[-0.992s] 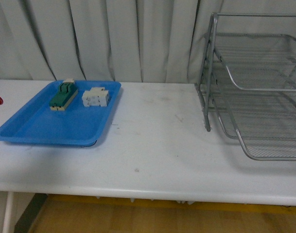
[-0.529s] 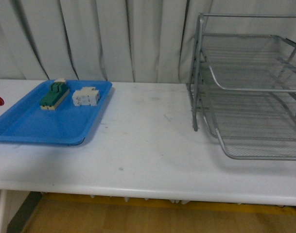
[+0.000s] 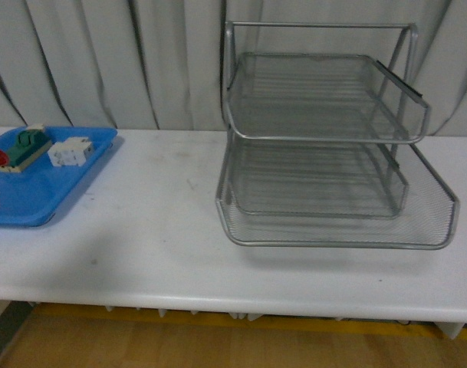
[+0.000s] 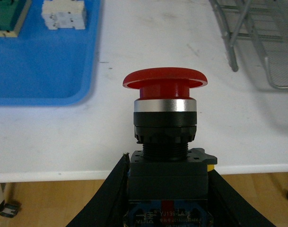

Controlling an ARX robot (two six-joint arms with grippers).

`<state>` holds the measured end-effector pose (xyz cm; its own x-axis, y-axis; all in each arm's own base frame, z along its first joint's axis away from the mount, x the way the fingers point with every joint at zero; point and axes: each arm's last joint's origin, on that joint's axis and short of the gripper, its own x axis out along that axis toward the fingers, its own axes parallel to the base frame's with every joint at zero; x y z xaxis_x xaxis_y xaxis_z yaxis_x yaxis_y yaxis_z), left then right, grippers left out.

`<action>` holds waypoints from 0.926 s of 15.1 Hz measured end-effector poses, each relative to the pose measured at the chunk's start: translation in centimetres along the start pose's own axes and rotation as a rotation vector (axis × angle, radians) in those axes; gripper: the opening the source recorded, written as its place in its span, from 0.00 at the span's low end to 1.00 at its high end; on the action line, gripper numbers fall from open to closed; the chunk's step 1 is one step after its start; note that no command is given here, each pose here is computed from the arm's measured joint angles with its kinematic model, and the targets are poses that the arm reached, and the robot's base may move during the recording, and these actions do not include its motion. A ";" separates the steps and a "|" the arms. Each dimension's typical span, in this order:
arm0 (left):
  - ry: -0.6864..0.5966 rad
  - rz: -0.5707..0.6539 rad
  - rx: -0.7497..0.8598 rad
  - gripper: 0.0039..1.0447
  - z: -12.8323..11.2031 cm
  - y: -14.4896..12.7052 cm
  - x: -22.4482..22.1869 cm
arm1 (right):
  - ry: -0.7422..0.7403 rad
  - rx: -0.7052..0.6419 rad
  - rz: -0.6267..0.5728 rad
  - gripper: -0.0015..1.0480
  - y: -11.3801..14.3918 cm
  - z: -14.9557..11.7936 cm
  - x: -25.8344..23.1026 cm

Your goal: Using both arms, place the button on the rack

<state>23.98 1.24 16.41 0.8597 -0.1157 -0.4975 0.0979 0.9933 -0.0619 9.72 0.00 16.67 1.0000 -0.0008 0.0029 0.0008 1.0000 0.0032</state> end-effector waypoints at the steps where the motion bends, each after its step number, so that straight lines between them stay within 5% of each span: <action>1: -0.007 -0.003 0.003 0.34 0.1 -0.1 0.0 | 0.000 0.000 0.000 0.94 0.0 0.0 0.0; 6: 0.005 -0.039 0.008 0.34 -0.1 -1.4 0.4 | 0.002 0.000 -0.001 0.94 0.0 0.0 0.0; 11: 0.021 -0.258 0.134 0.34 1.8 -9.9 3.8 | -0.002 0.000 -0.001 0.94 0.0 0.0 0.0; 14: 0.140 -0.398 0.226 0.34 0.2 -15.5 6.3 | -0.002 0.000 -0.001 0.94 0.0 0.0 0.0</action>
<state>27.95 -14.91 14.41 0.6591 -0.4710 -0.5863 0.5256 0.8461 -0.0887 9.72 -0.01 16.68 1.0000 -0.0015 0.0044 0.0015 1.0000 0.0029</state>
